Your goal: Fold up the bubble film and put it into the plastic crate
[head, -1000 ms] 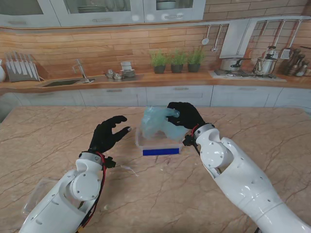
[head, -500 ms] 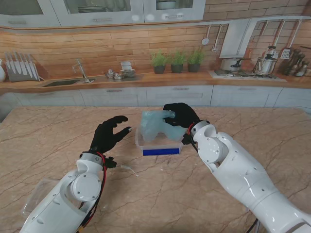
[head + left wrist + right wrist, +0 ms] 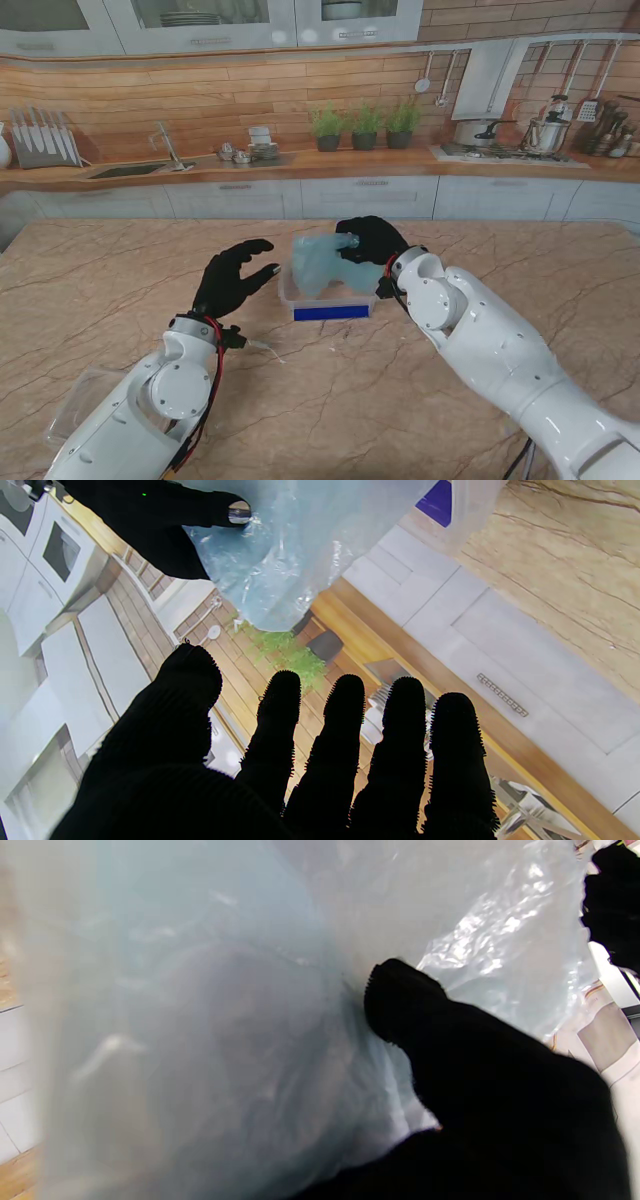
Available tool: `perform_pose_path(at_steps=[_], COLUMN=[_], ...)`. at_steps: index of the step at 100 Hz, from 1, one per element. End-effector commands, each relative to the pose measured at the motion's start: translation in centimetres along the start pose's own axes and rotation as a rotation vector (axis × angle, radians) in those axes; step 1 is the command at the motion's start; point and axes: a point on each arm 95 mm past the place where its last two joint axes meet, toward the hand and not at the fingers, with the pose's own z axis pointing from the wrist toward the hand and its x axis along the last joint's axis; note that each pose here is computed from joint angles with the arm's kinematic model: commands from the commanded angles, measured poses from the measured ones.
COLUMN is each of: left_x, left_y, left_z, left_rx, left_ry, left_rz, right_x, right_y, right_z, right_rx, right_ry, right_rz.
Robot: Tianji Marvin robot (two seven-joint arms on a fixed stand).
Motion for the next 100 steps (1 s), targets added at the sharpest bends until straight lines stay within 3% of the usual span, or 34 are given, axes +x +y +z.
perform_pose_path(at_steps=[1,58,100], left_x=[0.6,1.4,2.8], left_y=[0.5,1.8,3.2], left_z=[-0.3,0.6,1.9], left_rx=[-0.011,-0.014,-0.057], left_ry=[0.007,0.014,0.045], left_rz=[-0.018,-0.059,-0.114], right_x=[0.5,-0.1,-1.1], right_y=[0.0,-0.7,-2.3], right_z=[0.4,2.0,3.1], right_rx=[0.013,0.186,0.275], right_ry=[0.012,-0.015,-0.057], right_rz=[-0.001,0.022,0.033])
